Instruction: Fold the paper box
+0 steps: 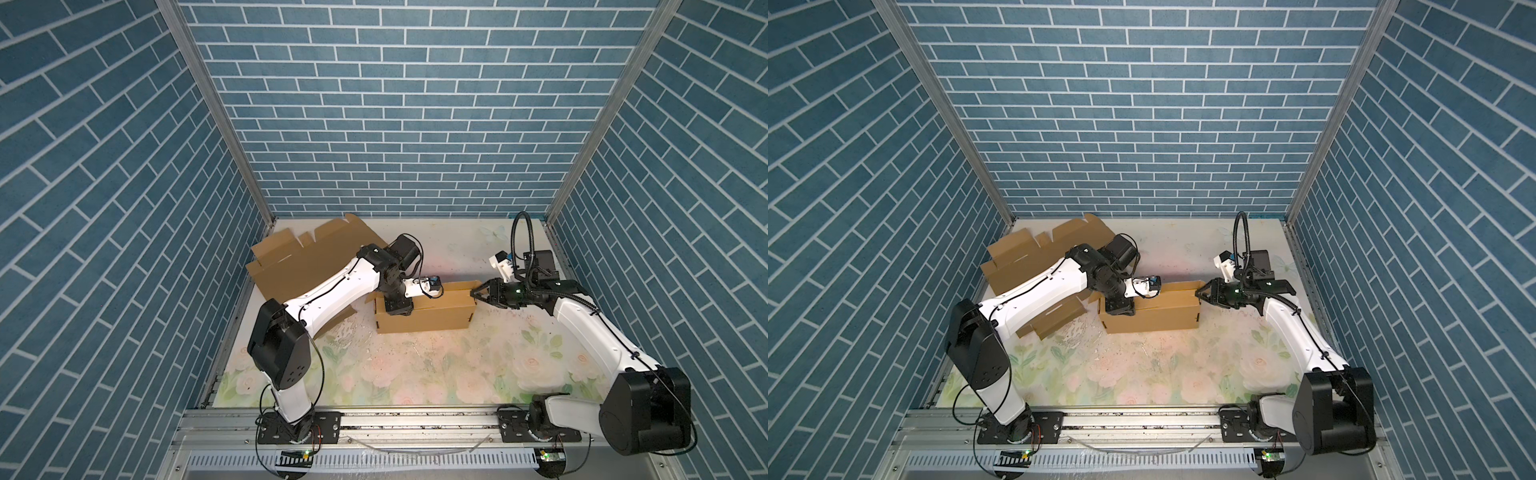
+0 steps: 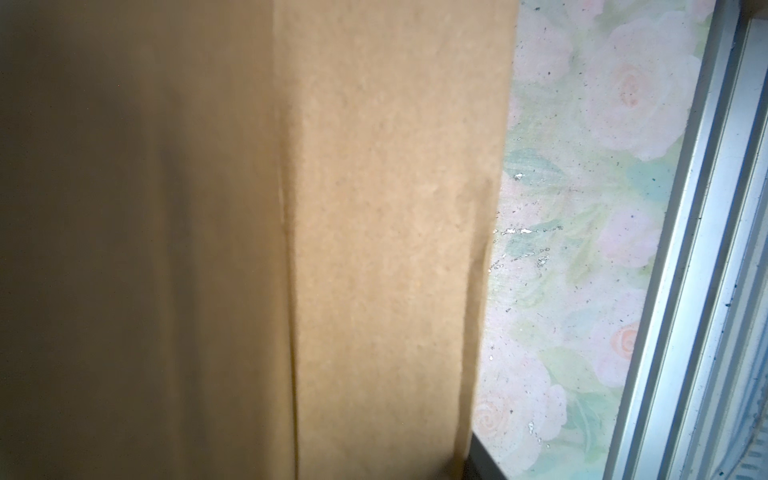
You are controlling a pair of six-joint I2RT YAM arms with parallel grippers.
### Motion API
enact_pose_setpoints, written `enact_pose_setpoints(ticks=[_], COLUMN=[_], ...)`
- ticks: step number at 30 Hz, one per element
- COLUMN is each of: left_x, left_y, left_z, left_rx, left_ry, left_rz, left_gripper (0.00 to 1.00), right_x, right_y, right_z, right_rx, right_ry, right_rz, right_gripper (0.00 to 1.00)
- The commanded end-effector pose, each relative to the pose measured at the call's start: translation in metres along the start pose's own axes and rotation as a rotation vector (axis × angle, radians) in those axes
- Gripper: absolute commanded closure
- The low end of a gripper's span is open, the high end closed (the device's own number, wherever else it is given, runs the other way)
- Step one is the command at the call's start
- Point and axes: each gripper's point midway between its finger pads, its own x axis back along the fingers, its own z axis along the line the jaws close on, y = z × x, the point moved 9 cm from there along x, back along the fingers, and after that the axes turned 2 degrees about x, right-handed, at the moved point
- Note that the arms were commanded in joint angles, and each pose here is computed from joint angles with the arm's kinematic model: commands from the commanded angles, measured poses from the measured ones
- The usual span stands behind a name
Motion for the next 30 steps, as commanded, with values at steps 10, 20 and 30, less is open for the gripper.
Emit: enact_pose_setpoints(ticks=[10, 20, 30], left_x=[-0.027, -0.029, -0.031], left_y=[-0.006, -0.004, -0.003], left_z=[0.001, 0.004, 0.005], left_rx=[0.004, 0.004, 0.004], left_ry=[-0.077, -0.078, -0.084], left_rz=[0.073, 0.073, 0.073], left_gripper=[0.54, 0.56, 0.57], right_x=[0.044, 0.035, 0.027], right_y=[-0.004, 0.017, 0.021], right_z=[0.014, 0.030, 0.047], right_rx=[0.210, 0.373, 0.409], right_ry=[-0.339, -0.434, -0.391], right_rz=[0.061, 0.130, 0.166], right_gripper=[0.44, 0.53, 0.77])
